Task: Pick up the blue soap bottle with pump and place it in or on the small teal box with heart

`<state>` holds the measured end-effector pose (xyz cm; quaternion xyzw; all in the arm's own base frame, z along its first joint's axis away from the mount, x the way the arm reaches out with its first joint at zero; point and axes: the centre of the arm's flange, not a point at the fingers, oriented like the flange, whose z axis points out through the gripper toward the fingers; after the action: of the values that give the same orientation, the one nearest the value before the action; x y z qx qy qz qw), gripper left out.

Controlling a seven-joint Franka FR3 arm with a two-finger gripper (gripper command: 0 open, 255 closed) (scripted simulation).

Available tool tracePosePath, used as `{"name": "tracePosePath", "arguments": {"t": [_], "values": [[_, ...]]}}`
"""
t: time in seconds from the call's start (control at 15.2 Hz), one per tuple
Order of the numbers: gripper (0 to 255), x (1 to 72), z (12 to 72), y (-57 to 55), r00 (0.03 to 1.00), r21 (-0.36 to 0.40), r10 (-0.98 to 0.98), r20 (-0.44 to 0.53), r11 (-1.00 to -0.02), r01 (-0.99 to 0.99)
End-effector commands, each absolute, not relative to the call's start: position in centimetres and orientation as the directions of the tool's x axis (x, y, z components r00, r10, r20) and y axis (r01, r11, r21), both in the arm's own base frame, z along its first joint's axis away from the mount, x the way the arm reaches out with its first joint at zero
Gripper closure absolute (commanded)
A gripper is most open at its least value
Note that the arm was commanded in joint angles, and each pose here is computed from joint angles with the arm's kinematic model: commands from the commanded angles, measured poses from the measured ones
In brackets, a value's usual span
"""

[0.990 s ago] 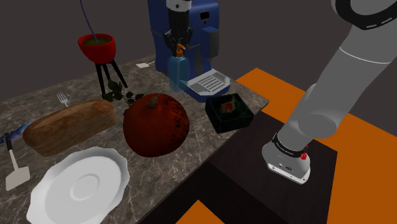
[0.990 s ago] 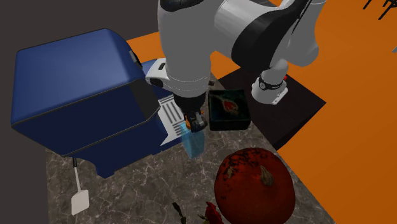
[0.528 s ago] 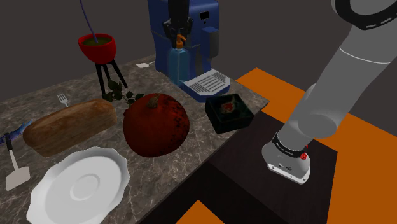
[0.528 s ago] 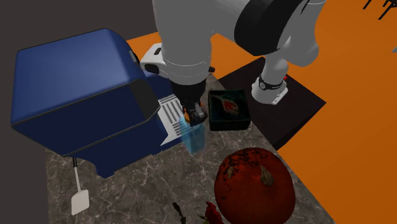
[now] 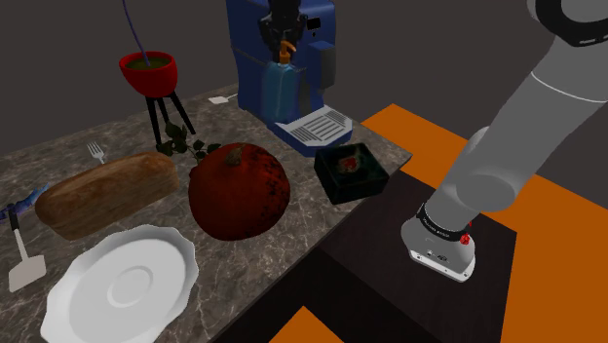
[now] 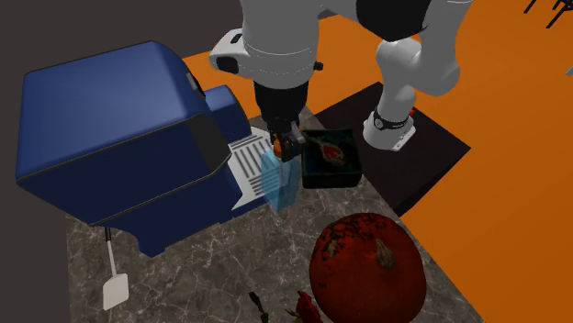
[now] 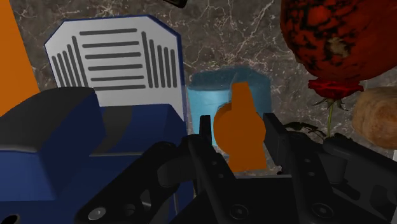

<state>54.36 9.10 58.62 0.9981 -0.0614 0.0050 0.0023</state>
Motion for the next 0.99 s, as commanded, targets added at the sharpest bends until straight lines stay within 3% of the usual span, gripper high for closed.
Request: {"name": "tracePosePath", "arguments": {"t": [0.0, 0.92], "values": [[255, 51.9, 59.5, 8.4, 0.992, 0.004, -0.122, 0.01, -0.992, -0.123], [255, 35.3, 64.9, 2.3, 0.992, 0.004, -0.122, 0.01, -0.992, -0.123]]}}
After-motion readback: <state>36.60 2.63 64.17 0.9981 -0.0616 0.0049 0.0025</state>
